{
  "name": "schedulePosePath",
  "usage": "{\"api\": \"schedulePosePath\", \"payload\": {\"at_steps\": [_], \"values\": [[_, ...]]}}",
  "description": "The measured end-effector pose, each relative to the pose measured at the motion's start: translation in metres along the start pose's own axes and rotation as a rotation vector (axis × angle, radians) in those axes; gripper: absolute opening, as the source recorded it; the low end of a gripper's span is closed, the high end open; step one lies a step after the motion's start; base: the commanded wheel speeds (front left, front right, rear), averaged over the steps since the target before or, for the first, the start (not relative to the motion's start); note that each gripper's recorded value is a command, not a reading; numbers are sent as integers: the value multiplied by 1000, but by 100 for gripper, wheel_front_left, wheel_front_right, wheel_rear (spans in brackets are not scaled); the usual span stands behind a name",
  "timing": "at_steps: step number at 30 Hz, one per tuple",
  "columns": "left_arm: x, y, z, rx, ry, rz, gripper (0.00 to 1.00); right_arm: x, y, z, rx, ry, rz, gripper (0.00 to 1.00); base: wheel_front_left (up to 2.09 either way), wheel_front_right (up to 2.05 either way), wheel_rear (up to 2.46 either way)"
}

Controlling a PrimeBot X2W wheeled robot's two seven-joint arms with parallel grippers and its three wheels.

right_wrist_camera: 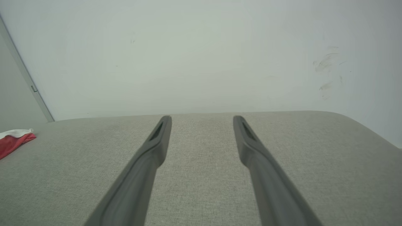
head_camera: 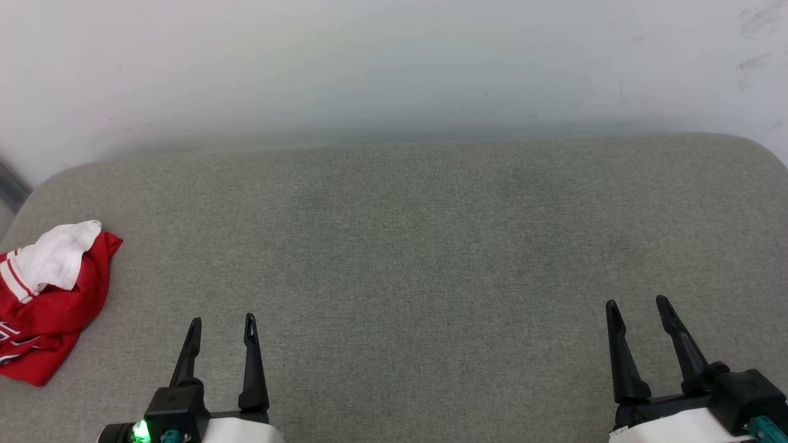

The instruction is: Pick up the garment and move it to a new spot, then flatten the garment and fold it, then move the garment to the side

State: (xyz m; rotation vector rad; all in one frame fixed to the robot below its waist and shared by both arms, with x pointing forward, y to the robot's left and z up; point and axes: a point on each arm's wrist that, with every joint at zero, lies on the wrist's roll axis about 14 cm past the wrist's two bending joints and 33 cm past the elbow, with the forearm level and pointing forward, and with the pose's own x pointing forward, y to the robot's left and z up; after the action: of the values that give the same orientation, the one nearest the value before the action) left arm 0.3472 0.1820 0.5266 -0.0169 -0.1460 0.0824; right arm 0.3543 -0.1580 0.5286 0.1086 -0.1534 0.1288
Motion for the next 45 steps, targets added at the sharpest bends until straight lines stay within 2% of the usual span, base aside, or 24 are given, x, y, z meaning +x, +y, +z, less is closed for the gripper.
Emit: {"api": "schedulePosePath", "payload": {"at_steps": [13,20,45], "values": [[-1,6,-3,-12,12,17,100,2,4,-2,4,6,12,100,0,0,0],[-10,25,-1,-5,9,74,100,9,20,-5,10,12,66,100,0,0,0],[-99,134,12,33,3,465,100,39,135,-22,72,47,417,100,0,0,0]]}}
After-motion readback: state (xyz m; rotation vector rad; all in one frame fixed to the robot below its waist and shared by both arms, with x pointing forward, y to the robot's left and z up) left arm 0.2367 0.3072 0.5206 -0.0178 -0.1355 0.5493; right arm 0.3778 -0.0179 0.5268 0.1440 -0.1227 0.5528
